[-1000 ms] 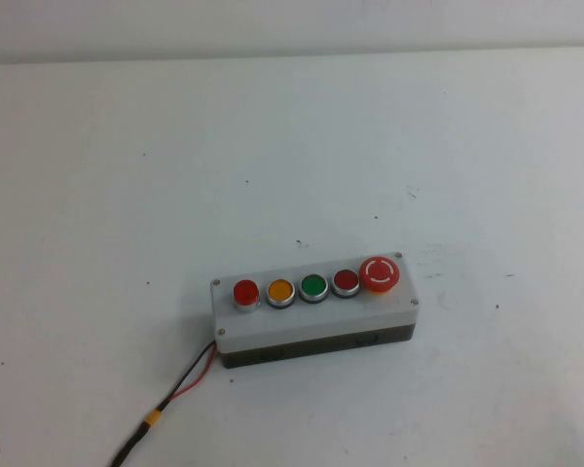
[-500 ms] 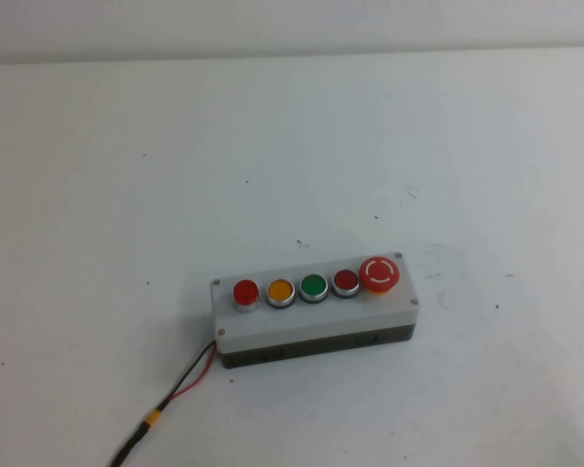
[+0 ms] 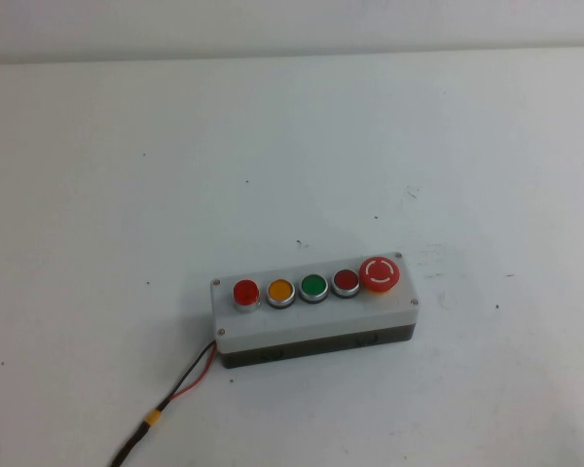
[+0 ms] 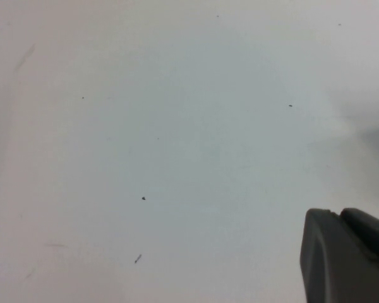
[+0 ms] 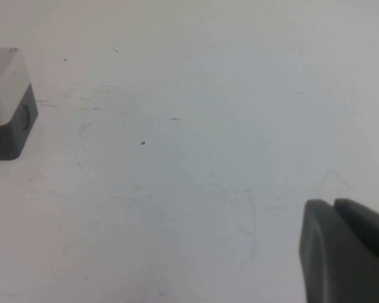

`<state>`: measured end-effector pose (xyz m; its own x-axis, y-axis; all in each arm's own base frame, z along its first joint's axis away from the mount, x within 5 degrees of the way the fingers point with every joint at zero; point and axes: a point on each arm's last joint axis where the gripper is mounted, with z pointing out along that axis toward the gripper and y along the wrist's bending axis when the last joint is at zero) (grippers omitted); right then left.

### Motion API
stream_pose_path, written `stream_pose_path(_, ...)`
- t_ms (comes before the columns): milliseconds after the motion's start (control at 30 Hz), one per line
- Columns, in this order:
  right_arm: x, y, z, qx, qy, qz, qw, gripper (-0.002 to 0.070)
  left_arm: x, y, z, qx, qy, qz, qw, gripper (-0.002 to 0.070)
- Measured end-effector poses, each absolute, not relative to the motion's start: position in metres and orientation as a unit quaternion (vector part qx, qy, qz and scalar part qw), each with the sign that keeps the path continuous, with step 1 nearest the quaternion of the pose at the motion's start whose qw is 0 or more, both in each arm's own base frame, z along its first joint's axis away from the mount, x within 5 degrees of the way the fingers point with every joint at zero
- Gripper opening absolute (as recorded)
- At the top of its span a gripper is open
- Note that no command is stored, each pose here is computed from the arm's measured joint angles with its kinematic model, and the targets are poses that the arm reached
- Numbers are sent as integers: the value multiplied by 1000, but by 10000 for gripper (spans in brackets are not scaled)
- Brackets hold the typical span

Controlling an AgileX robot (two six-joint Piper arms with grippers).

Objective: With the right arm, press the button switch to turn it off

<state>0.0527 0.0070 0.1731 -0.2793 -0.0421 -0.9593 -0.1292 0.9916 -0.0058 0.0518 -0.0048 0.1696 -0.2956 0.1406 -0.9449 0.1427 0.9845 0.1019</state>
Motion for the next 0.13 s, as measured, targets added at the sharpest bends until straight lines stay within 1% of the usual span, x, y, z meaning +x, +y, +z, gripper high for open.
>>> stream_pose_path(133,53,7,173,-54,799,36,598,-16,52,-5,170,88,805,-1,587,-2)
